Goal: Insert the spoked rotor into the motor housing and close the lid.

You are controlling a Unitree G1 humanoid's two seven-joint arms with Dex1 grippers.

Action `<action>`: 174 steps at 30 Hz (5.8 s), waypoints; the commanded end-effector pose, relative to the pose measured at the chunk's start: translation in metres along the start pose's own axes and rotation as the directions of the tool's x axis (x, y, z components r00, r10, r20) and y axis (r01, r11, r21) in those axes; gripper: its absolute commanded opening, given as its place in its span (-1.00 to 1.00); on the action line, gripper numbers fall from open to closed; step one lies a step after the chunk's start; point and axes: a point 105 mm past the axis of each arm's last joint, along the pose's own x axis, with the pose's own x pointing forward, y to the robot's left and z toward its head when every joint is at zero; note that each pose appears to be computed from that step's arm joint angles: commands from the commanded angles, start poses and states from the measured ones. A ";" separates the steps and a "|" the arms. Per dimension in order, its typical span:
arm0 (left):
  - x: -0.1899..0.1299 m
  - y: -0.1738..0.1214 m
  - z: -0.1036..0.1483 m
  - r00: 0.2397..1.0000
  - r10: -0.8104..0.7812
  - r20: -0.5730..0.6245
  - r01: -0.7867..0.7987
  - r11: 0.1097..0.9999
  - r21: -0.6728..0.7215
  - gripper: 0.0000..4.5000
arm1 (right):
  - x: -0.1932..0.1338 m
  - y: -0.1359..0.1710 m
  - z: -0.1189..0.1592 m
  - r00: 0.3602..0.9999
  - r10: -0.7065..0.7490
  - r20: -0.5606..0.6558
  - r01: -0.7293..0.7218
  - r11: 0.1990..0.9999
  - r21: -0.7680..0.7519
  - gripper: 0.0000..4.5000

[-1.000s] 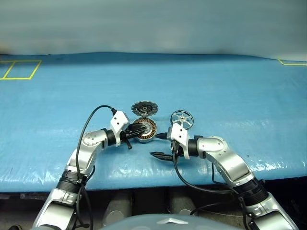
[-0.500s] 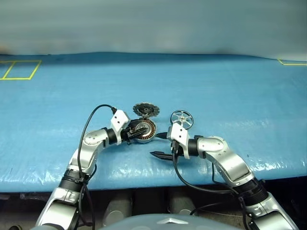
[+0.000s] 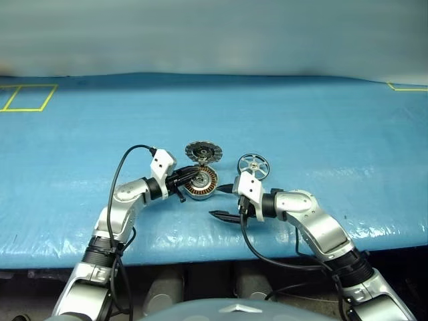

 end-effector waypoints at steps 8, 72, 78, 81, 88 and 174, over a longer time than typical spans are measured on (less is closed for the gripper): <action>0.001 -0.002 0.003 0.999 -0.015 -0.047 0.017 0.998 0.052 -0.98 | 0.002 0.002 0.010 0.999 0.003 0.039 -0.002 0.999 -0.038 0.65; -0.009 -0.009 0.002 1.000 -0.005 -0.027 0.006 0.999 0.047 -0.98 | 0.008 -0.002 0.009 0.999 -0.020 0.035 0.022 0.998 -0.067 0.65; -0.012 -0.002 0.044 0.989 0.025 0.147 -0.027 0.999 0.017 -0.98 | 0.009 -0.002 0.010 0.999 -0.011 0.039 0.014 0.998 -0.069 0.65; -0.013 0.000 0.056 0.984 0.023 0.178 -0.029 0.999 0.030 -0.98 | 0.010 -0.001 0.011 0.999 -0.009 0.042 0.012 0.997 -0.070 0.65; -0.007 -0.011 0.041 0.995 -0.039 0.095 0.036 0.999 0.032 -0.98 | 0.010 -0.001 0.010 0.999 -0.009 0.042 0.012 0.997 -0.072 0.65; -0.049 -0.037 -0.022 0.991 0.123 0.043 -0.118 0.988 -0.104 -0.98 | -0.066 -0.084 0.003 0.818 -0.559 -0.132 0.557 0.828 -0.055 0.65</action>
